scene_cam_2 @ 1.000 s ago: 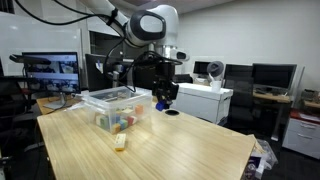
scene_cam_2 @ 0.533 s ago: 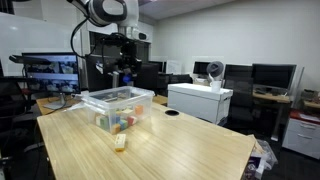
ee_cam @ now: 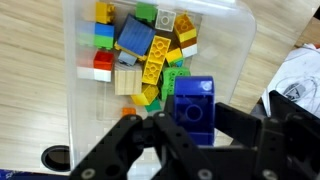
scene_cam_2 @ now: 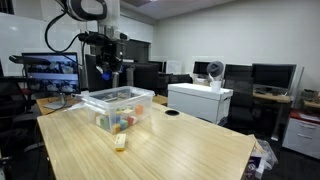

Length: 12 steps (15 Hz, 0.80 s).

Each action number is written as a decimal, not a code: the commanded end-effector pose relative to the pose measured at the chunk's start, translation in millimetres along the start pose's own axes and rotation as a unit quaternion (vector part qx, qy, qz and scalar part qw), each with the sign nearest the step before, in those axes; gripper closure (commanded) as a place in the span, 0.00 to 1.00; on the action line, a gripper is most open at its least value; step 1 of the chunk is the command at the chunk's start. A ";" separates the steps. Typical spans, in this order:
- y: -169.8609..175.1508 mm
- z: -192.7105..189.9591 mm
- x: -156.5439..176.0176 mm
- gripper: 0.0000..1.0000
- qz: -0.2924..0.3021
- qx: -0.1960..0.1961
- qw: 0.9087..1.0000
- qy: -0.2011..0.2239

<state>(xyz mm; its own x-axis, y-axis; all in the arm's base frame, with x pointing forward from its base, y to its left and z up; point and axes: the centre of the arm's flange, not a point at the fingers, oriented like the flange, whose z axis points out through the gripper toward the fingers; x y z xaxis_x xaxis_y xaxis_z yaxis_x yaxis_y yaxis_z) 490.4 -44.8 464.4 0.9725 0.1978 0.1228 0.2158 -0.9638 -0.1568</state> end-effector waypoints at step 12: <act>192.5 44.4 -75.9 0.00 0.147 -0.111 0.981 -0.065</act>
<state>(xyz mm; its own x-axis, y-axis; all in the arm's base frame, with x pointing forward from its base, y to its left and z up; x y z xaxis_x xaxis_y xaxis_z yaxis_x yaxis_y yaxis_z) 469.1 -205.2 404.3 0.9998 -0.0134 0.0147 -0.0133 -0.9999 -0.0055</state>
